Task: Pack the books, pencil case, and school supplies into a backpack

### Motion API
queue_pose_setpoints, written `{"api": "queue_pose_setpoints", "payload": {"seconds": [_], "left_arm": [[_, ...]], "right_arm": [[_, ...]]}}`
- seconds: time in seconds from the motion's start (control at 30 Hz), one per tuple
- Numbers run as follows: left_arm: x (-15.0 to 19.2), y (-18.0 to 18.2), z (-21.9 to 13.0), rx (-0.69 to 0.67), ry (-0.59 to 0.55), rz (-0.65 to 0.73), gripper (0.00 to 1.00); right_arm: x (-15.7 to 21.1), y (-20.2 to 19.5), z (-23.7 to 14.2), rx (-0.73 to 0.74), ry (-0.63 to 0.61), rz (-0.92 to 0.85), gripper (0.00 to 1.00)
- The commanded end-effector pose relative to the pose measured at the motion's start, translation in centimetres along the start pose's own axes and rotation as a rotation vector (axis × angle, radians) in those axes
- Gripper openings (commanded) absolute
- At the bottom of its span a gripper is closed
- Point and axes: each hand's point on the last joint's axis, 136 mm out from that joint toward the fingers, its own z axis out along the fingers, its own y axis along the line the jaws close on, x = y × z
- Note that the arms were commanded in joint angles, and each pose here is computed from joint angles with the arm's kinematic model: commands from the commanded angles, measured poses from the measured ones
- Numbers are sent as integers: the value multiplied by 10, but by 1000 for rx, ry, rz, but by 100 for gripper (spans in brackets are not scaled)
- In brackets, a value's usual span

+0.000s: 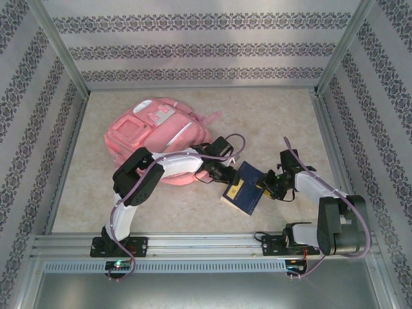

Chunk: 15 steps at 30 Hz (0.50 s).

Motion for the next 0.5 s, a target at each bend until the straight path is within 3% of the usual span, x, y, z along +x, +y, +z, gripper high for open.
{"api": "queue_pose_setpoints", "payload": {"seconds": [0.0,0.27,0.47], "left_arm": [[8,-16,-3,59,6,11,41],[19,-5,0,45,18,-18,34],[18,-5,-1,43,19,-16,32]], "right_arm": [[12,37,6,-154,56,-144,41],[25,52,0,-288,92,-171,41],[30,62,-18,-354,45,-188,41]]}}
